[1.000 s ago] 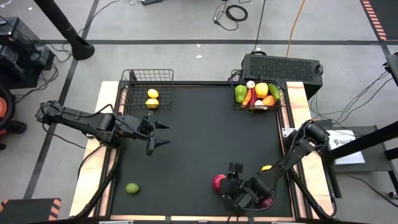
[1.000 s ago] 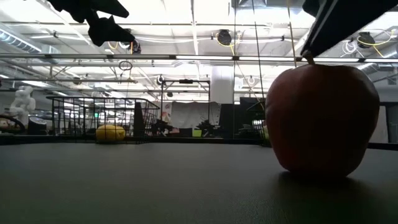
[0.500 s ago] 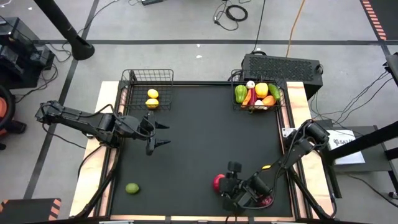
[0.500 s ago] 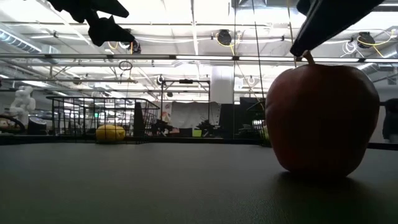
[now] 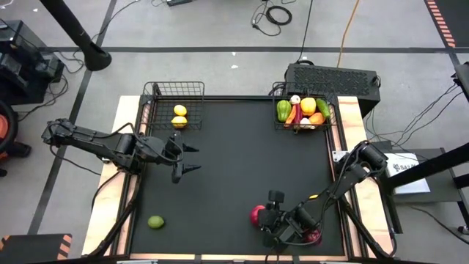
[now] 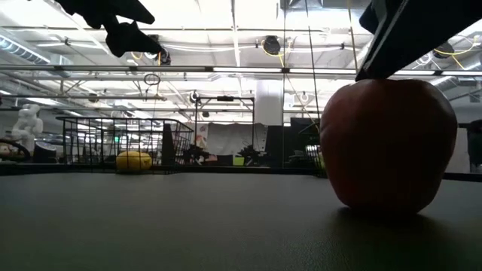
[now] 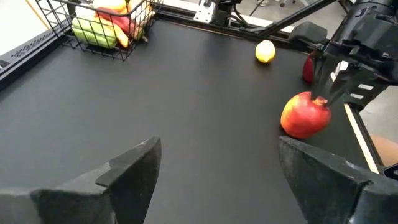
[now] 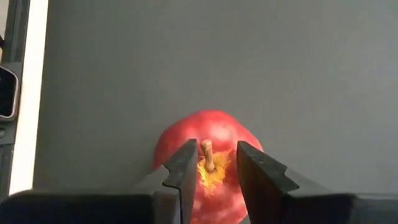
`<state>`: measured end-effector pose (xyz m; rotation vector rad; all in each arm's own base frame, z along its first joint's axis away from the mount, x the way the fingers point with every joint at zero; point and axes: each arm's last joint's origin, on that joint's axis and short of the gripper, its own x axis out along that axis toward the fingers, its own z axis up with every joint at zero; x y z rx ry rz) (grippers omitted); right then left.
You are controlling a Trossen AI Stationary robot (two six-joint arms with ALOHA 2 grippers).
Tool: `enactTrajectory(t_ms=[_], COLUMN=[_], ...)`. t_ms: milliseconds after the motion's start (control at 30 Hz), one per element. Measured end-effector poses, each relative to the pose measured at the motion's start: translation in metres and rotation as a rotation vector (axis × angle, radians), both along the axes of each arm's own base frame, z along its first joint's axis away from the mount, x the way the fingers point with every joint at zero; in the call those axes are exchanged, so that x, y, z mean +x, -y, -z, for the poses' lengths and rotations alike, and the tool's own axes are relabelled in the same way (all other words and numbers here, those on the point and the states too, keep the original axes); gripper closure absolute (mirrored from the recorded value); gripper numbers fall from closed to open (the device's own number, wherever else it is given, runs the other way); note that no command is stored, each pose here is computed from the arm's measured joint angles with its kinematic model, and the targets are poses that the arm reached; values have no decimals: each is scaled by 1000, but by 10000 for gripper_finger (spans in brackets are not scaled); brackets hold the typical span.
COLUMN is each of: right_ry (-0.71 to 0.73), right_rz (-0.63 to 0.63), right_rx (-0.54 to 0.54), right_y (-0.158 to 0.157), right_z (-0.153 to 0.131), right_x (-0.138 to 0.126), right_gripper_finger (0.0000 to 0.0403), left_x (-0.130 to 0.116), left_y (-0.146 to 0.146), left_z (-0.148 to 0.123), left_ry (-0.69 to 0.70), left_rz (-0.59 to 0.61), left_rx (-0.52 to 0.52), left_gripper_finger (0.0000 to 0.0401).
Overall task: Sort produce into baskets
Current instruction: Put the left red apple into the left black wire basket
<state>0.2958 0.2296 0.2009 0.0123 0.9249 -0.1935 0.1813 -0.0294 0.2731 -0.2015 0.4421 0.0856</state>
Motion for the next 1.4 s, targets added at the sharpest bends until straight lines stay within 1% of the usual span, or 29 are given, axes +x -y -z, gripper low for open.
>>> enactTrajectory(t_ms=[133,333,467,600,667,767,967,1033,1100,1167,1233,1333,1400], right_ry=[5,1,2,7,24,83,209,257,300,336,364,388,395], right_rz=[0,-5,-12,-45,-73,-101,-160,-185,-204,-235,-265,-309,-330], right_rx=[2,-4,-15,-51,-60,-74,-129,-143,-152,-151,-144,-145,-152], right_y=[0,0,0,2,5,15,39,48,56,63,69,74,77], right_z=[1,2,2,-2,-13,-38,-88,-104,-118,-130,-139,-146,-148], right_x=[0,0,0,0,1,1,-8,-11,-13,-16,-18,-19,-17], right_gripper_finger=[327,391,395,400,400,402,402,402,402,403,403,403,403], left_x=[0,0,0,2,4,10,27,35,45,53,62,73,78], left_y=[0,0,0,1,4,10,25,32,40,48,54,59,61], left_z=[0,0,0,0,0,-1,6,8,8,10,13,18,22], left_ry=[0,3,4,8,15,51,71,106,168,223,264,319,332], left_rz=[-1,-1,-2,1,18,53,152,187,224,237,259,261,258], left_rx=[0,0,-3,-7,5,26,14,49,120,186,225,233,229], left_gripper_finger=[75,75,75,75,75,75,74,68,55,35,13,7,5])
